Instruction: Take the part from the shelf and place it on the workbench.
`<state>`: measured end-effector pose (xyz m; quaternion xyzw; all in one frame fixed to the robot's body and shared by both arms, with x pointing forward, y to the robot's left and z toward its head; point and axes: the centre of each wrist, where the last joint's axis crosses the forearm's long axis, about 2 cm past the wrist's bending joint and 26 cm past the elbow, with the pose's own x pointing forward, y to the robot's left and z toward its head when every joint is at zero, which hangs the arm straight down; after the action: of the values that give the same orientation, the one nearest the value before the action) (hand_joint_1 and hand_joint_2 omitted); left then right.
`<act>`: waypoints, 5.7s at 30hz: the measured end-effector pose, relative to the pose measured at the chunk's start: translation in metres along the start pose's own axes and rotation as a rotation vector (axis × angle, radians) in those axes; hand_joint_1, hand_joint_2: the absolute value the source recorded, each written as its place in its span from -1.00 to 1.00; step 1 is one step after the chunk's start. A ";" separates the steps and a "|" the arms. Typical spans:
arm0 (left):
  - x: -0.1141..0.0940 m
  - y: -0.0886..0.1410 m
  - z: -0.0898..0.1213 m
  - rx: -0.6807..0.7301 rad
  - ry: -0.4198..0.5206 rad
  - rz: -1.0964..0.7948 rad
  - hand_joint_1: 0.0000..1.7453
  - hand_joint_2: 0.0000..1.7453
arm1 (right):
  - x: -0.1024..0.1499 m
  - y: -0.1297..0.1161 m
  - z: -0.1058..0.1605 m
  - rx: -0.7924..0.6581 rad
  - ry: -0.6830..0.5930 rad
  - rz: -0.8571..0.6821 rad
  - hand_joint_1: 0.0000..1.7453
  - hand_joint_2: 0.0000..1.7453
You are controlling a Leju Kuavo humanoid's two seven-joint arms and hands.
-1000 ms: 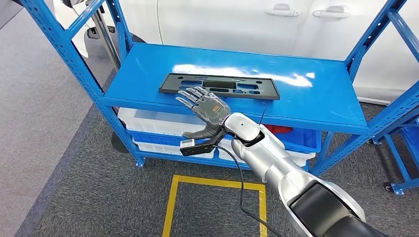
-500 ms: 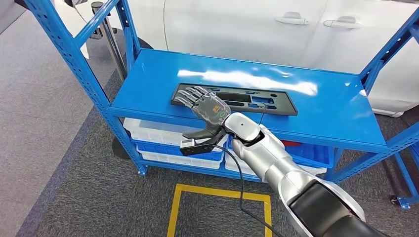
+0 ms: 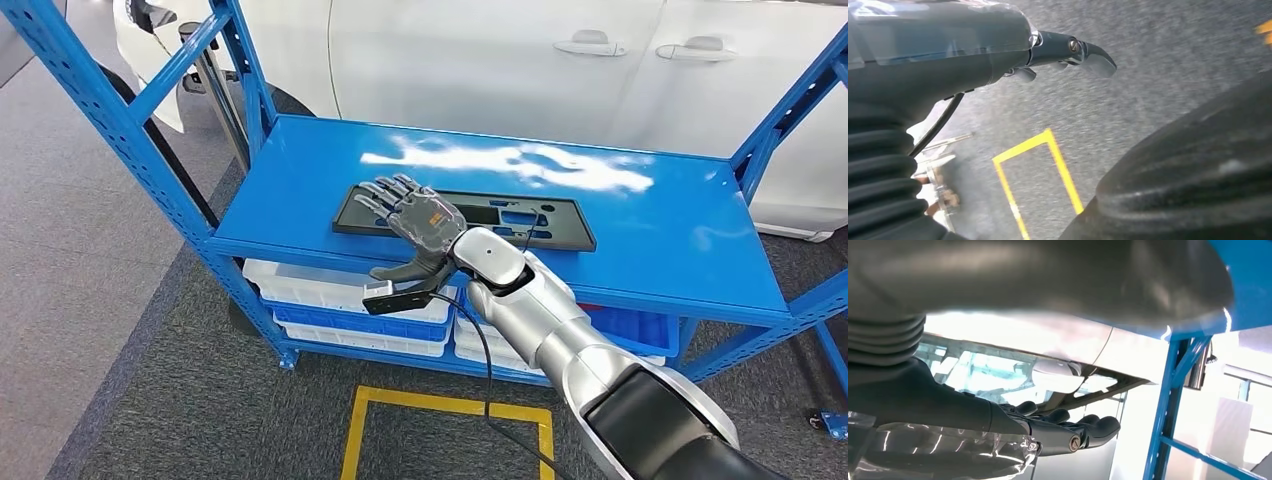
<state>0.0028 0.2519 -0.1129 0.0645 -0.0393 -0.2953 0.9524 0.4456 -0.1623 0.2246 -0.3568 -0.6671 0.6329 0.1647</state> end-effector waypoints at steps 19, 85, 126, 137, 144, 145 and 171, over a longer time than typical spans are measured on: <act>0.000 -0.002 0.000 -0.002 0.009 0.004 -1.00 -1.00 | -0.011 0.014 0.008 0.117 0.184 0.033 -1.00 1.00; -0.004 -0.004 0.001 -0.007 -0.007 0.041 -1.00 -0.50 | -0.074 0.020 0.042 0.350 0.249 -0.012 1.00 1.00; 0.024 0.012 -0.001 0.034 -0.120 0.052 -1.00 1.00 | 0.093 0.032 0.111 -0.444 -0.459 -1.721 1.00 1.00; 0.021 0.008 0.000 0.038 -0.095 0.095 -1.00 1.00 | 0.100 0.044 0.120 -0.391 -0.398 -1.768 1.00 1.00; 0.023 0.006 0.000 0.035 -0.077 0.097 -1.00 1.00 | 0.097 0.051 0.126 -0.411 -0.343 -1.786 1.00 1.00; 0.023 0.006 0.000 0.034 -0.076 0.097 -1.00 1.00 | 0.096 0.051 0.126 -0.412 -0.337 -1.787 1.00 1.00; 0.023 0.005 0.000 0.005 -0.054 0.129 -1.00 1.00 | 0.096 0.048 0.133 -0.471 -0.274 -1.777 1.00 1.00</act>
<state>0.0249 0.2428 -0.1109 0.0561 -0.0696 -0.2346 0.9680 0.3025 -0.1961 0.1372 0.3391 -0.8203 0.1593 0.4322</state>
